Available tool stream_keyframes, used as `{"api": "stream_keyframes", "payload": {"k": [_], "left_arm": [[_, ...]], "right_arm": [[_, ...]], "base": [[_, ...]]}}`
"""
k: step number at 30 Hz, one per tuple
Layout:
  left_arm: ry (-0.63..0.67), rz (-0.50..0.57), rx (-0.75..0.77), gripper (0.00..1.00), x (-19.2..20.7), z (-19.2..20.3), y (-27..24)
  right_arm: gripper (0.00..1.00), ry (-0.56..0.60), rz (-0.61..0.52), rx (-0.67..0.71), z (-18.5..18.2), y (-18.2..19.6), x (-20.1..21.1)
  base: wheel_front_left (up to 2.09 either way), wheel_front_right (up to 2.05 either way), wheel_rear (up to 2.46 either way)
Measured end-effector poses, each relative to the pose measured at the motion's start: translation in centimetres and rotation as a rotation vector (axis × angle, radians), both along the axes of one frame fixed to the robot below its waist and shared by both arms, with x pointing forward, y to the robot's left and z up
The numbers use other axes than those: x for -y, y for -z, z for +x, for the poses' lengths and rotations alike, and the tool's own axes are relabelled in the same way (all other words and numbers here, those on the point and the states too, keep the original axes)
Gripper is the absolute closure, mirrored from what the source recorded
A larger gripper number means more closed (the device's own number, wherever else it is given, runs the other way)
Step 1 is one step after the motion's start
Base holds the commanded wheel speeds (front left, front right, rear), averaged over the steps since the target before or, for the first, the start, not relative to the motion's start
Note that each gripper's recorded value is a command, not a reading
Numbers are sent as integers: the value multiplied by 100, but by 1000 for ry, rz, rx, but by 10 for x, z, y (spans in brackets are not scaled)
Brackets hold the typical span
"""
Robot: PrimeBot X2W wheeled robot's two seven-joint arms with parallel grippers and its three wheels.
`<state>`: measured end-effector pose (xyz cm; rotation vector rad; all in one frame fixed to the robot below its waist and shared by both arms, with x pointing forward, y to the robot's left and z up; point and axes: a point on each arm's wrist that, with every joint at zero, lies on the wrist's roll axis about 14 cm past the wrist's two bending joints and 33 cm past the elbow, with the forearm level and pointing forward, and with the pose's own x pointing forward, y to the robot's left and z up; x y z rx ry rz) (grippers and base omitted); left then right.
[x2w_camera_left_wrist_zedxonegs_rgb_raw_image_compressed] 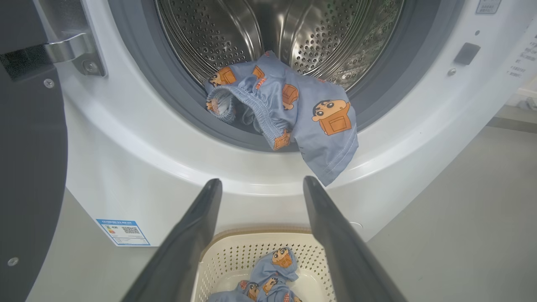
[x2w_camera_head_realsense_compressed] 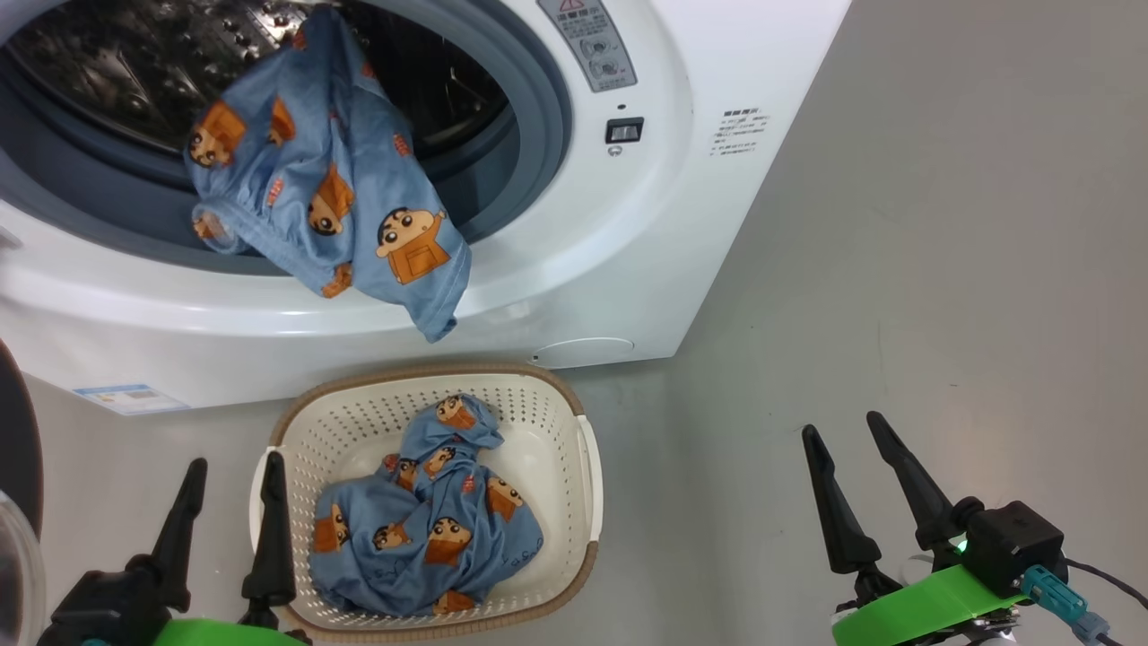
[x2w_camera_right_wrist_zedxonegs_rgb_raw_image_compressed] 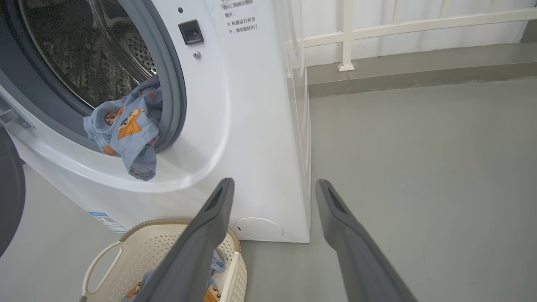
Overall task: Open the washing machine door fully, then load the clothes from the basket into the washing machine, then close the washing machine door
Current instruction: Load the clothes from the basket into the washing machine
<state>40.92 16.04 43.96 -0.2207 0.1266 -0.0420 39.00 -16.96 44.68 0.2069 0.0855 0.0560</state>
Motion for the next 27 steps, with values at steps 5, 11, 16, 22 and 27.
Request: {"api": "stream_keyframes", "payload": {"k": [5,11,16,22,27], "left_arm": [[-2,4,-8,0,-1,-1,1],[9,-7,-32,0,2,0,5],[43,-4,-18,0,9,19,0],[81,-38,11,0,24,49,-12],[153,-44,4,0,47,81,-14]], "right_arm": [[0,3,-1,0,0,0,1],[0,10,-3,0,-2,-1,3],[0,21,-4,-1,-4,-1,7],[0,48,-3,-4,-9,-1,15],[0,82,-2,-13,-14,0,25]], "base": [[0,0,0],[0,0,0],[0,0,0],[0,0,0],[0,0,0]]}}
